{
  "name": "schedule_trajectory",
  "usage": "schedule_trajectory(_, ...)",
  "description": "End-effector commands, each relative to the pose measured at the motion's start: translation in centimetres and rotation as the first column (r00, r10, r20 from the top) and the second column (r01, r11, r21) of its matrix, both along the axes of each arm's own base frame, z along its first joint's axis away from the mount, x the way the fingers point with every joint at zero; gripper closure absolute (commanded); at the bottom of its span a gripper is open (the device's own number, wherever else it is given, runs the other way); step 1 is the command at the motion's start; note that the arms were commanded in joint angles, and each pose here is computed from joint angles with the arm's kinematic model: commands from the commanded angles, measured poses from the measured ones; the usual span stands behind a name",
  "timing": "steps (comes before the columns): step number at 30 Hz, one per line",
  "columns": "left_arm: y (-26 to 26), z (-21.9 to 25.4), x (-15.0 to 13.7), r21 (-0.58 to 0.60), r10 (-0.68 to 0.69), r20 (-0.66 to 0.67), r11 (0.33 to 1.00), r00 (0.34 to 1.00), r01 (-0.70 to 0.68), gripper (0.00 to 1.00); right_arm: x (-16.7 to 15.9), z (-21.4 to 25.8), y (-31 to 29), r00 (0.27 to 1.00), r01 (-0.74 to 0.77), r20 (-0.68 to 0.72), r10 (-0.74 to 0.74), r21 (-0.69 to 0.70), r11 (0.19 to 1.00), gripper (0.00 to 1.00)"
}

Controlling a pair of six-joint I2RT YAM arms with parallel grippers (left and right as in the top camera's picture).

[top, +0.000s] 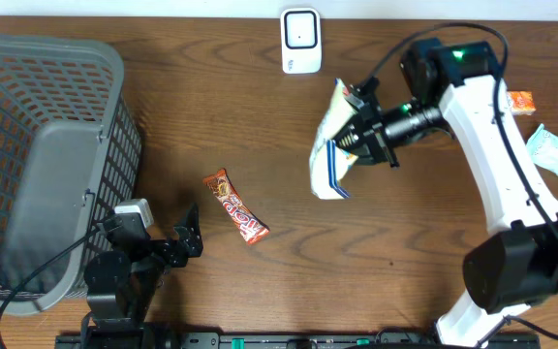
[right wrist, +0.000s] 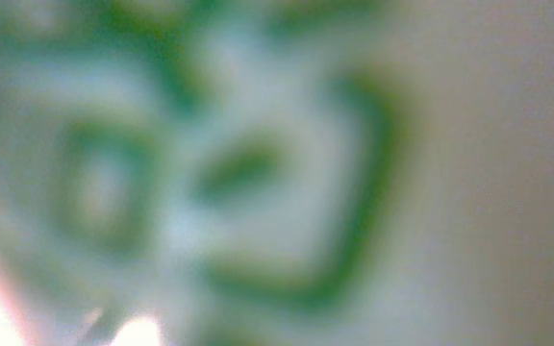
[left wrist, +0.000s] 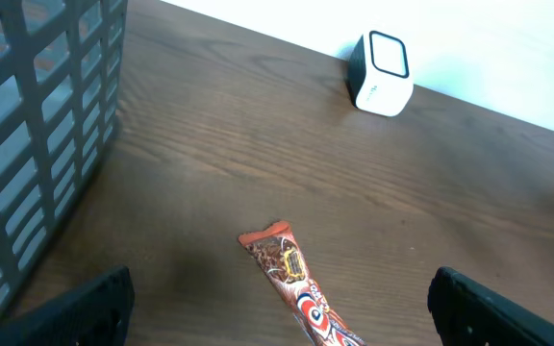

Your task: Scan the item barcode

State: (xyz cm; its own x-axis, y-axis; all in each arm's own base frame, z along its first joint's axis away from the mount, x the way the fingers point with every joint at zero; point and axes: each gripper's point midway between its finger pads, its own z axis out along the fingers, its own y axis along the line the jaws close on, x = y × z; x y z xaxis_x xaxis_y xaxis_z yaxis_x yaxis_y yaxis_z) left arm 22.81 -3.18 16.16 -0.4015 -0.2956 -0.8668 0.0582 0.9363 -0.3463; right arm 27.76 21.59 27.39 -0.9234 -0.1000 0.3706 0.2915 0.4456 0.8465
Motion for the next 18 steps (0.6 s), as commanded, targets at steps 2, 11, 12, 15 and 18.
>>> schedule_trajectory(2, 0.1, -0.1, 0.0, 0.015, 0.000, 0.002, 1.000, 1.000, 0.000, 0.02, -0.7, -0.7, -1.3, 0.999, 0.028, -0.019, -0.028, 0.005, 1.000, 0.99)
schedule_trajectory(11, 0.1, -0.1, 0.0, 0.014, 0.000, 0.002, 1.000, 1.000, 0.000, 0.02, 6.2, -7.6, -3.1, 0.923, 0.096, 0.384, 0.042, -0.333, 0.938, 0.99)
schedule_trajectory(12, 0.1, -0.1, 0.0, 0.014, 0.000, 0.002, 1.000, 1.000, 0.000, 0.02, 7.5, -8.2, -3.1, 0.902, 0.142, 0.429, 0.042, -0.387, 0.911, 0.99)
schedule_trajectory(15, 0.1, -0.1, 0.0, 0.014, 0.000, 0.002, 1.000, 1.000, 0.000, 0.02, 11.7, -9.0, -3.4, 0.798, 0.282, 0.597, 0.087, -0.497, 0.821, 0.99)
schedule_trajectory(18, 0.1, -0.1, 0.0, 0.014, 0.000, 0.002, 1.000, 1.000, 0.000, 0.02, 15.3, -8.5, -3.0, 0.668, 0.418, 0.730, 0.148, -0.532, 0.737, 0.99)
